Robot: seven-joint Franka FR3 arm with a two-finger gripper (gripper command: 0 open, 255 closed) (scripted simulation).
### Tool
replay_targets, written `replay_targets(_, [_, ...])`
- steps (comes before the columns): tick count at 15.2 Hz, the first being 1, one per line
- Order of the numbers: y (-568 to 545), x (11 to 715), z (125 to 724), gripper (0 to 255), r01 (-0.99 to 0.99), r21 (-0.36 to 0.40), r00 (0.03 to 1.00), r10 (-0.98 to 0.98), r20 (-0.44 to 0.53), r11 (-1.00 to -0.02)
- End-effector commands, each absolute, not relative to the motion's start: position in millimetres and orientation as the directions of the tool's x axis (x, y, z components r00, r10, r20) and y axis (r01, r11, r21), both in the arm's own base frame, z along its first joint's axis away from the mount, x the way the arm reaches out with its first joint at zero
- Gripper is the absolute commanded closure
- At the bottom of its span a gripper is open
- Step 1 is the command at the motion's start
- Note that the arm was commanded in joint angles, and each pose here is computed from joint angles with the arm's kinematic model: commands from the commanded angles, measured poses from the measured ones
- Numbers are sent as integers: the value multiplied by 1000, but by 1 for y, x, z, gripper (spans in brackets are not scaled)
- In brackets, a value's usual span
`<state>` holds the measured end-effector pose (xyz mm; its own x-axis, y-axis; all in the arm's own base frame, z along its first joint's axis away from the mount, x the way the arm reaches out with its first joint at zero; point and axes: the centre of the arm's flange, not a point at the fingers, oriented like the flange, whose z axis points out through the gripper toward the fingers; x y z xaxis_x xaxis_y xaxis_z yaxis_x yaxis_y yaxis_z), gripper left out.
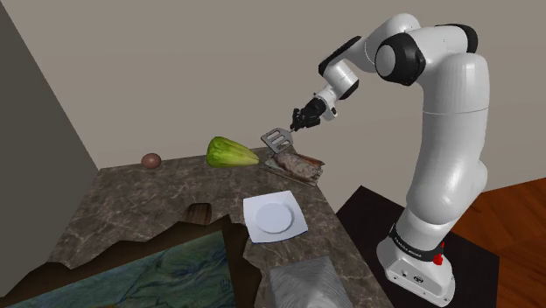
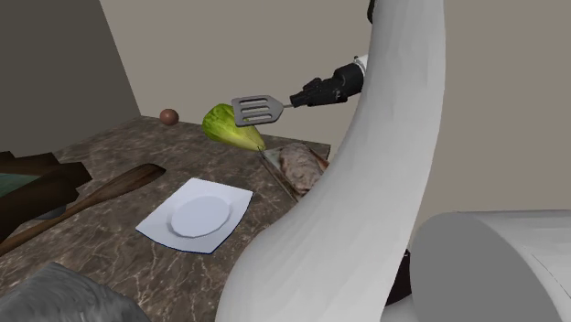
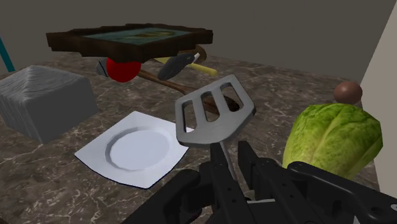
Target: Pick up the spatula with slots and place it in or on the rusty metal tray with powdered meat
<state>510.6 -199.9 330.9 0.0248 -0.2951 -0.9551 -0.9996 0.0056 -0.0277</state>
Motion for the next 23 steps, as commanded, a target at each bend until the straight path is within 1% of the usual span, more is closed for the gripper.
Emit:
replay_targets(1, [-201, 510, 320, 255, -1000, -28, 25, -295, -955, 6])
replay_targets(3, [-201, 510, 310, 255, -1000, -28, 25, -295, -955, 6])
replay_targets(11, [-201, 510, 309, 255, -1000, -28, 25, -295, -955, 6])
replay_targets(12, [-201, 510, 309, 0, -1000, -28, 25, -295, -955, 6])
replay_targets(17, [-201, 509, 309, 0, -1000, -28, 25, -295, -955, 6])
replay_targets(21, [-248, 509, 323, 0, -1000, -28, 25, -295, -955, 6])
replay_targets(23, [-248, 509, 323, 0, -1000, -28, 25, -295, -955, 6])
